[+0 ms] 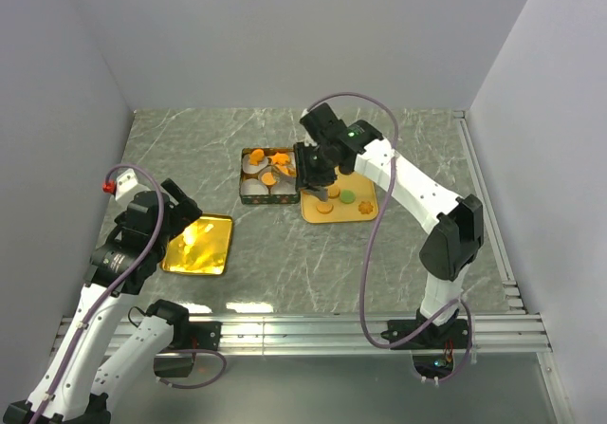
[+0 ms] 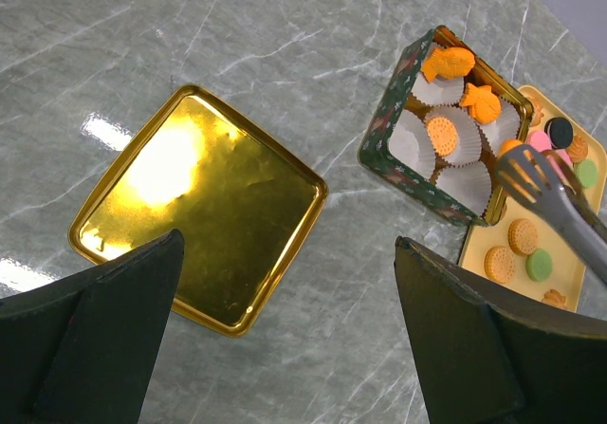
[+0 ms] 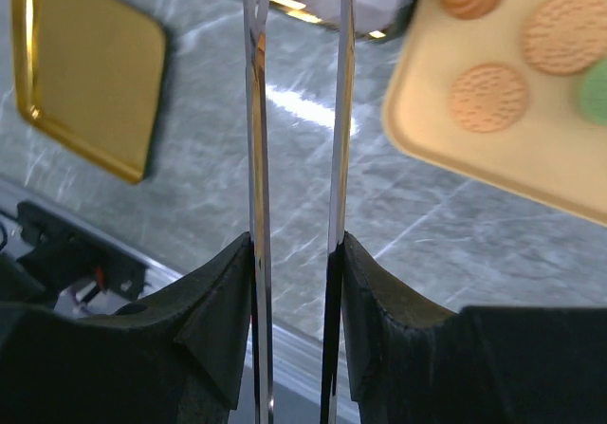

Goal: Pack the cookies

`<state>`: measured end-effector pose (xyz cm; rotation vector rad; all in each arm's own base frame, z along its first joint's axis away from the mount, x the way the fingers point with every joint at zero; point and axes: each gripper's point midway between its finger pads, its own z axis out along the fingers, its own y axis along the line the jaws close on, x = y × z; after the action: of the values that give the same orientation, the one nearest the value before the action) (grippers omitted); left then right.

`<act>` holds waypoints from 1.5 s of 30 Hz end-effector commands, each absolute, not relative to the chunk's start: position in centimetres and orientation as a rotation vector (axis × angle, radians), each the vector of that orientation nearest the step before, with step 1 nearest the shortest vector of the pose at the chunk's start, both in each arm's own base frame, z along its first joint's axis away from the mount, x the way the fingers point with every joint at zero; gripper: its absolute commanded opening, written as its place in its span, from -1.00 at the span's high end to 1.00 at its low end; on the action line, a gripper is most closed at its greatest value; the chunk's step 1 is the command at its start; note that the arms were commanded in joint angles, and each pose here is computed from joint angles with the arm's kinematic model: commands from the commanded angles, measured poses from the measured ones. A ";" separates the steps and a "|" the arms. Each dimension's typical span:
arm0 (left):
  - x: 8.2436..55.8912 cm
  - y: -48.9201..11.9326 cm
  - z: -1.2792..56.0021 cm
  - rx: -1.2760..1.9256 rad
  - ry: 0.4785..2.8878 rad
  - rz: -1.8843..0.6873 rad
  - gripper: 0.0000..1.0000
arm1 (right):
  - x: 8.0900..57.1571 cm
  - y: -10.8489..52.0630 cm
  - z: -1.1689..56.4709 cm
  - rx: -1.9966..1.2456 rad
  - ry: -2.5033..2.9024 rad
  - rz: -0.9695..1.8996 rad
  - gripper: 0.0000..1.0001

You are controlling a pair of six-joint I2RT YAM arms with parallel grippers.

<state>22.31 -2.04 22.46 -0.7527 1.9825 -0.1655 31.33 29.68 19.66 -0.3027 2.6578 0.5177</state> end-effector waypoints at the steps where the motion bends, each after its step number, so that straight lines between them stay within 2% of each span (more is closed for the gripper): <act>1: 22.6 -2.2 23.2 -0.743 1.957 -0.189 -0.99 | 31.2 32.0 23.3 -0.344 2.553 0.648 0.24; 8: 22.5 -2.1 23.3 -0.750 1.950 -0.190 -0.99 | 31.4 35.4 22.0 -0.437 2.565 0.664 0.24; 20: 22.4 -2.3 23.4 -0.734 1.949 -0.207 -0.99 | 31.8 37.5 19.2 -0.479 2.613 0.686 0.24; 32: 22.5 -2.4 23.6 -0.729 1.946 -0.212 -0.99 | 31.8 37.9 16.8 -0.501 2.651 0.665 0.07; 45: 22.6 -2.6 23.3 -0.722 1.959 -0.211 -0.99 | 32.3 38.3 17.6 -0.500 2.625 0.669 -0.11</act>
<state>22.15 -2.28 22.66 -0.7445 1.9806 -0.1892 31.55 37.08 15.29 -0.4762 2.7157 0.6176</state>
